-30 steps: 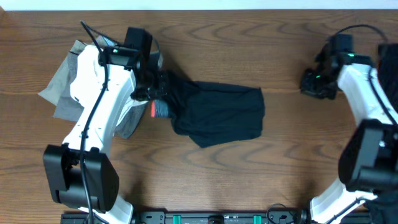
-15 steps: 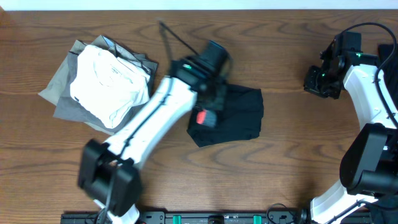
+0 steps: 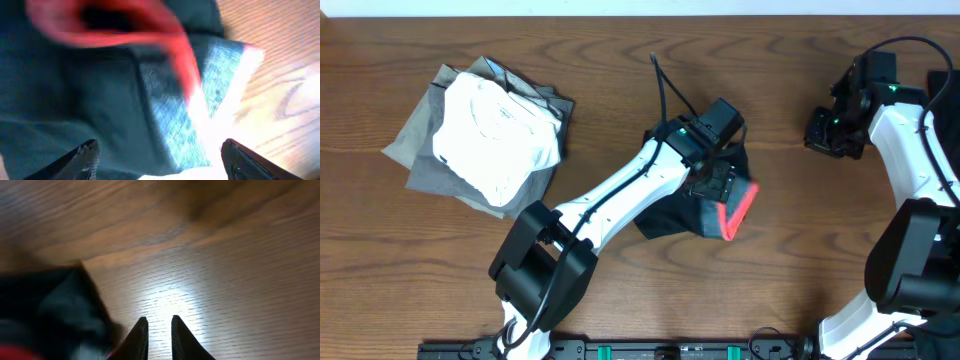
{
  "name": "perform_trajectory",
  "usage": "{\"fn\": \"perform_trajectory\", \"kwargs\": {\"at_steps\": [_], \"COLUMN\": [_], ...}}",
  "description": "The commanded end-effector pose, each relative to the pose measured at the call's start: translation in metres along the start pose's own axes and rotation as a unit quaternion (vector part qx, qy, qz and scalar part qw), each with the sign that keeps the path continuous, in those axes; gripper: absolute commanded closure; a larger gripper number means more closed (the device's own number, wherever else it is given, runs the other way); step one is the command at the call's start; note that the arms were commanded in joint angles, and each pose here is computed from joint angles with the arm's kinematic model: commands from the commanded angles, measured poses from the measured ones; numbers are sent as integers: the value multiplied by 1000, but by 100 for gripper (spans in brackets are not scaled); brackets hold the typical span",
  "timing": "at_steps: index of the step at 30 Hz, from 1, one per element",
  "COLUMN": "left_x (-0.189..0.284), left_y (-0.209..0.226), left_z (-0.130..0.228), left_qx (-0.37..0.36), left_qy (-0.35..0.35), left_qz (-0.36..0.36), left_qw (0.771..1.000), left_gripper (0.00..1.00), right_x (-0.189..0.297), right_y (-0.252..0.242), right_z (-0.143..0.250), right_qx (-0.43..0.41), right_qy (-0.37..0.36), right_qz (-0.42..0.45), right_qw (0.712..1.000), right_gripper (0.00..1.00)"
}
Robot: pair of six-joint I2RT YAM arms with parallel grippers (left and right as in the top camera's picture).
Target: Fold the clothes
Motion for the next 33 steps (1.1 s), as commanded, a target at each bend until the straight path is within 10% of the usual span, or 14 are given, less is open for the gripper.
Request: {"fn": "perform_trajectory", "kwargs": {"at_steps": [1, 12, 25, 33], "left_x": [31, 68, 62, 62], "left_y": [-10, 66, 95, 95], "left_z": [-15, -36, -40, -41], "left_qx": [-16, 64, 99, 99], "left_qy": [-34, -24, 6, 4], "left_qz": [17, -124, -109, -108], "left_qw": [999, 990, 989, 989], "left_gripper": [20, 29, 30, 30], "right_x": [1, -8, -62, -72], "right_y": [16, 97, 111, 125], "right_z": [-2, 16, 54, 57], "right_qx": [35, 189, 145, 135], "right_qy": [-3, 22, 52, 28], "right_qz": [-16, -137, -105, -190], "right_qw": [999, 972, 982, 972], "right_gripper": [84, 66, 43, 81]}}
Point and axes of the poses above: each gripper's point midway between its finger pads, its own x axis back along the fingers, its own y axis along the line the jaws close on, z = x × y, the point moved 8 cm from there along x, back along the fingers, and after that the axes turned 15 degrees about x, right-handed, at the moved point
